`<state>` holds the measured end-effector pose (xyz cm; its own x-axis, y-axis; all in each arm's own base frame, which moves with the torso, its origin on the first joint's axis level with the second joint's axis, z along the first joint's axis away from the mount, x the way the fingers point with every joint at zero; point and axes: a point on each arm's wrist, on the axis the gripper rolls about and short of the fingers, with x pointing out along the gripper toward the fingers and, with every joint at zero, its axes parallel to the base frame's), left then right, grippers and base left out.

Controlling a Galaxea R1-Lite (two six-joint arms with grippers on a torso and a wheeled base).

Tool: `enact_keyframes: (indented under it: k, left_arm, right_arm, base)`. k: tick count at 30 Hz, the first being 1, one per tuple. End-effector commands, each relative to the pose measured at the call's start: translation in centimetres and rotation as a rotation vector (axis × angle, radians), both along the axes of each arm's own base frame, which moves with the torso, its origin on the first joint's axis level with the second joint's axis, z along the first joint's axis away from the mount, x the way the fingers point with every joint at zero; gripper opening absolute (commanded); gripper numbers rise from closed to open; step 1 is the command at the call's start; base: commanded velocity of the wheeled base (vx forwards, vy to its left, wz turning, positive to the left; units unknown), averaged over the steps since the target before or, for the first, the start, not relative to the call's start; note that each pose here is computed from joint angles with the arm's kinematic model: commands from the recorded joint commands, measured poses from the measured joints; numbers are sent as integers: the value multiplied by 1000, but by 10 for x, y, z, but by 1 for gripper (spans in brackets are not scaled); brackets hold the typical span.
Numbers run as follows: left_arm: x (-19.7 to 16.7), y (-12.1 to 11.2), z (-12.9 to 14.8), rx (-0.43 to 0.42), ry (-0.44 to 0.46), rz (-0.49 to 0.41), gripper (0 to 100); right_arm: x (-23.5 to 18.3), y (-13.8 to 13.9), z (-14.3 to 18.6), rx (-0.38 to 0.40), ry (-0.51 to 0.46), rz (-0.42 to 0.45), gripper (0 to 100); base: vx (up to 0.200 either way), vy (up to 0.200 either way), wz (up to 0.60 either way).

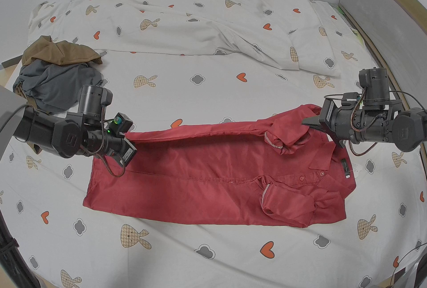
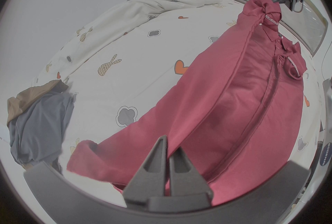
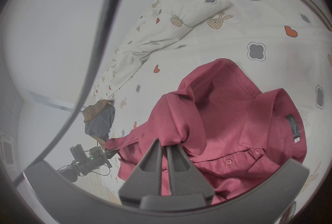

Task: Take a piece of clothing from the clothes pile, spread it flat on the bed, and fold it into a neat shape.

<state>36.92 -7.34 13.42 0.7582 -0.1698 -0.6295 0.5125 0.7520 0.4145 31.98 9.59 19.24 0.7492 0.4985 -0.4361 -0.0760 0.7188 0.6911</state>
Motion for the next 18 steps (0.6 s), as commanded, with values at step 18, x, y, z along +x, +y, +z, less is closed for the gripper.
enact_keyframes:
  k: [18]
  left_arm:
    - [-20,-1,-43,36,45,51,0]
  right_arm:
    - [-32,-9,-30,-88,84,37,0]
  base:
    - [0,0,0]
